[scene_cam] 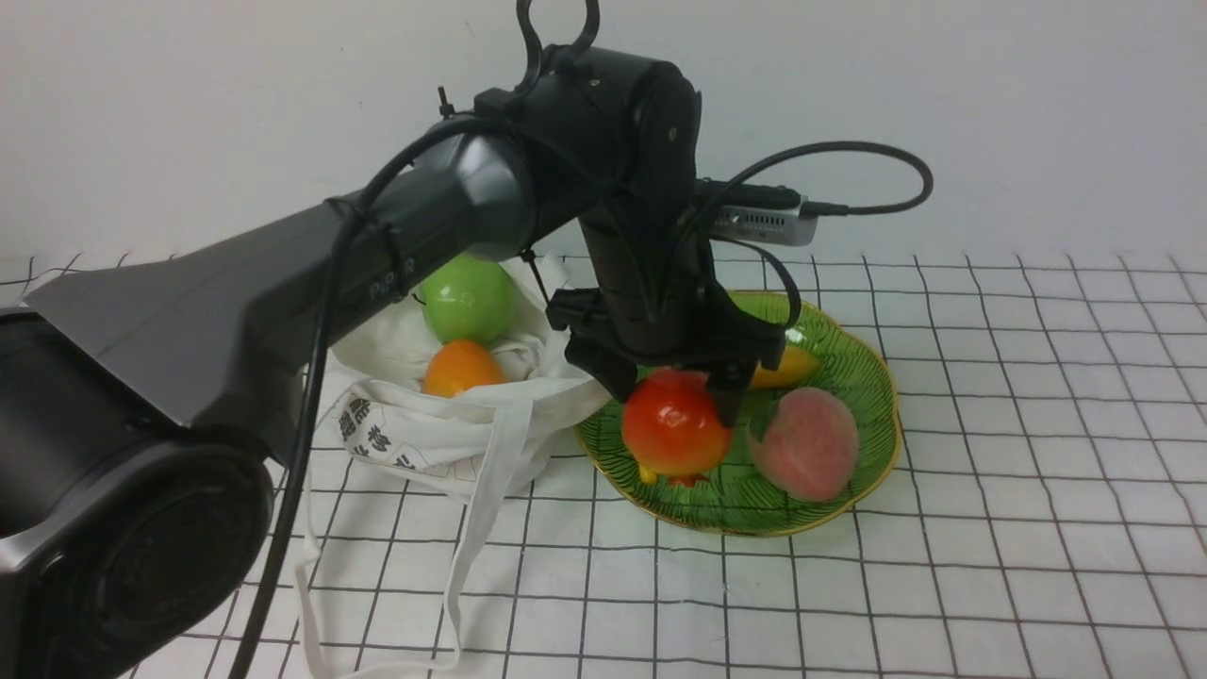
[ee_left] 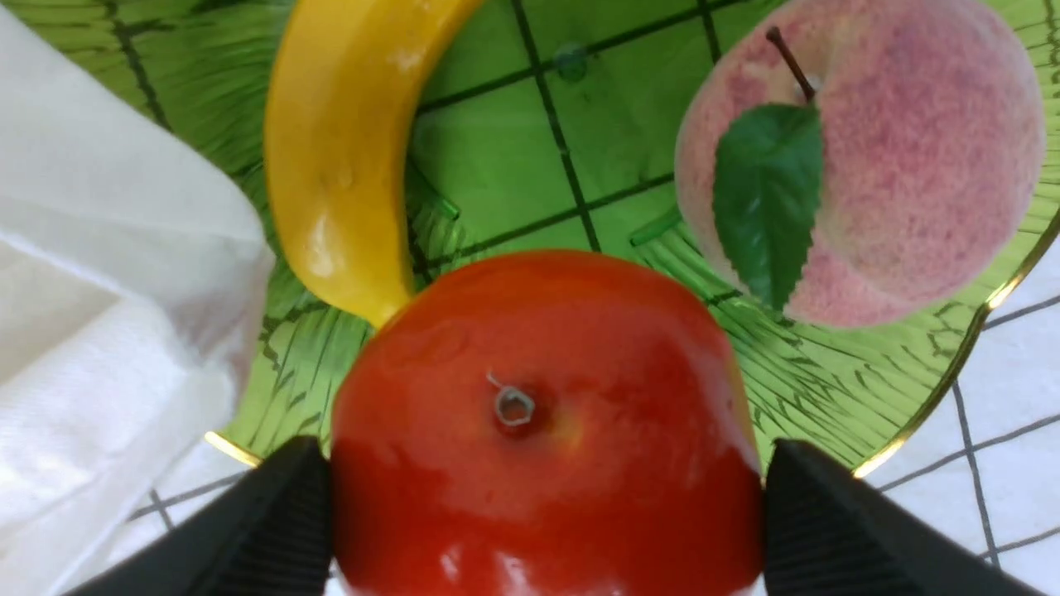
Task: Take the fruit out of the bag on the white checkered tablecloth and place them on the plate.
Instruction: 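Move the pomegranate from the bag into the fruit plate with the left gripper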
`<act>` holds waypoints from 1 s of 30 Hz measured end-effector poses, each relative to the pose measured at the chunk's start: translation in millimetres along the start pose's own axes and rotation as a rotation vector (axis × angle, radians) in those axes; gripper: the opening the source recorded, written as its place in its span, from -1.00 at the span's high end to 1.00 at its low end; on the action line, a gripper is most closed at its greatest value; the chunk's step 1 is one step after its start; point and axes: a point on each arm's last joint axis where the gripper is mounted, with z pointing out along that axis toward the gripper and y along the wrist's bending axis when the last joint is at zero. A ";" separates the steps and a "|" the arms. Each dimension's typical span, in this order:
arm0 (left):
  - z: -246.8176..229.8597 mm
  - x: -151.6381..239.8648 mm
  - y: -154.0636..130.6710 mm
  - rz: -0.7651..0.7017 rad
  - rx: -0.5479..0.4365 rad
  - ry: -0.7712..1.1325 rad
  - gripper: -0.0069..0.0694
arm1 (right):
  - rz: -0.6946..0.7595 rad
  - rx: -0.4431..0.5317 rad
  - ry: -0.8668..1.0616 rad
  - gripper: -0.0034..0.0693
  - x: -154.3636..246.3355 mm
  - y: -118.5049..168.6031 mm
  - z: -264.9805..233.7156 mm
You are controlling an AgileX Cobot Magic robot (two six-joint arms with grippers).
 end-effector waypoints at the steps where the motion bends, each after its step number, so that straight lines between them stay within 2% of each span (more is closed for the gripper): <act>1: 0.0 0.0 0.1 0.000 -0.001 0.000 -0.76 | 0.000 0.000 0.000 0.94 0.0 0.0 0.0; 17: 0.0 2.1 -2.1 -0.009 0.023 0.024 -0.76 | 0.000 0.000 0.000 0.94 0.0 0.0 0.0; 19: 0.2 2.2 -3.2 0.047 0.035 0.024 -0.81 | 0.000 0.000 0.000 0.94 0.0 0.0 0.0; 21: -3.1 1.8 -8.9 0.166 0.072 0.019 -0.93 | 0.000 0.000 0.000 0.94 0.0 0.0 0.0; 24: -8.9 1.1 -20.2 0.296 0.113 -0.005 -0.97 | 0.000 0.000 0.000 0.94 0.0 0.0 0.0; 27: -13.6 -1.1 -30.4 0.230 0.137 -0.041 -0.97 | 0.000 0.000 0.000 0.94 0.0 0.0 0.0; 28: -14.3 -2.7 -31.4 0.127 0.125 -0.056 -0.96 | 0.000 0.000 0.000 0.94 0.0 0.0 0.0; 30: -14.2 -4.8 -24.9 0.038 0.057 -0.070 -0.88 | 0.000 0.000 0.000 0.94 0.0 0.0 0.0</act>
